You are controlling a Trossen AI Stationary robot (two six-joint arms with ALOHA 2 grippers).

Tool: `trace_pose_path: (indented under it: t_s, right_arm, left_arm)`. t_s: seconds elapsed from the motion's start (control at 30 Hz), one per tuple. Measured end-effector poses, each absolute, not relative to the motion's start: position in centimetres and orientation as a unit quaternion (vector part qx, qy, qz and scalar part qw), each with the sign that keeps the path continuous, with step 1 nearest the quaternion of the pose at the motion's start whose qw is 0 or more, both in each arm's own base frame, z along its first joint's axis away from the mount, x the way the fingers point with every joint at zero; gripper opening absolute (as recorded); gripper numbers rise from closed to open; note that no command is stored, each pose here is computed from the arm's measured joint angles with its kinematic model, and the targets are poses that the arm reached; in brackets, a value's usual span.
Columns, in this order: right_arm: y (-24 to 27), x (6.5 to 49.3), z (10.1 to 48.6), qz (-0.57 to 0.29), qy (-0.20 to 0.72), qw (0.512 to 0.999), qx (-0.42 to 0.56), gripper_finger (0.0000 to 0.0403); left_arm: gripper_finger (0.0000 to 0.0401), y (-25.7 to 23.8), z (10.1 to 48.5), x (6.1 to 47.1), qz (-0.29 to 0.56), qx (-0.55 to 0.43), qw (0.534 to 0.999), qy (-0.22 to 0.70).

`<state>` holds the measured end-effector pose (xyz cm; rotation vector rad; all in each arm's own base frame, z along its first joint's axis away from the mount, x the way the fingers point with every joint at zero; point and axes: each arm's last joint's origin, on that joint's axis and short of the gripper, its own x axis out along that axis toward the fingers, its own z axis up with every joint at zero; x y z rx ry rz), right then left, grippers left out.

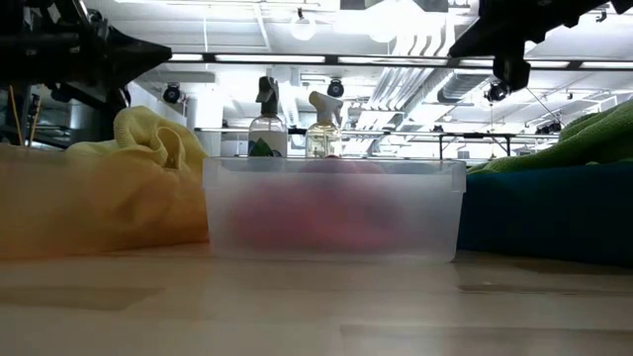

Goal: Sort microfiber towel by color & place in baskets
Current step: Return to Home Position

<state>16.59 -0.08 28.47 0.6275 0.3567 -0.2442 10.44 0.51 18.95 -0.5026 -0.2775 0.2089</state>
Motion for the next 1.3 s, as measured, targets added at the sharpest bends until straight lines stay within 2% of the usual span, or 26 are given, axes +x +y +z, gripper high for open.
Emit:
trace_pose_path:
  t_s: [0.4, 0.77, 1.1, 1.3]
  right_arm:
    - [1.2, 16.6, 28.4, -0.099, 0.178, 0.954, 0.22, 0.0]
    - [1.0, 13.0, 22.8, -0.025, 0.027, 0.961, 0.275, 0.0]
    - [0.6, 10.2, 19.9, -0.029, -0.058, 0.964, 0.258, 0.0]
    - [0.5, 9.7, 17.9, -0.029, -0.074, 0.965, 0.251, 0.0]
  left_arm:
    - [0.0, 0.5, 19.0, 10.4, 0.093, -0.306, 0.937, -0.143]
    - [0.0001, 0.5, 19.0, 10.4, 0.095, -0.295, 0.94, -0.142]
    - [0.0001, 0.5, 19.0, 10.4, 0.095, -0.295, 0.94, -0.141]
    - [0.0001, 0.5, 19.0, 10.4, 0.095, -0.295, 0.94, -0.141]
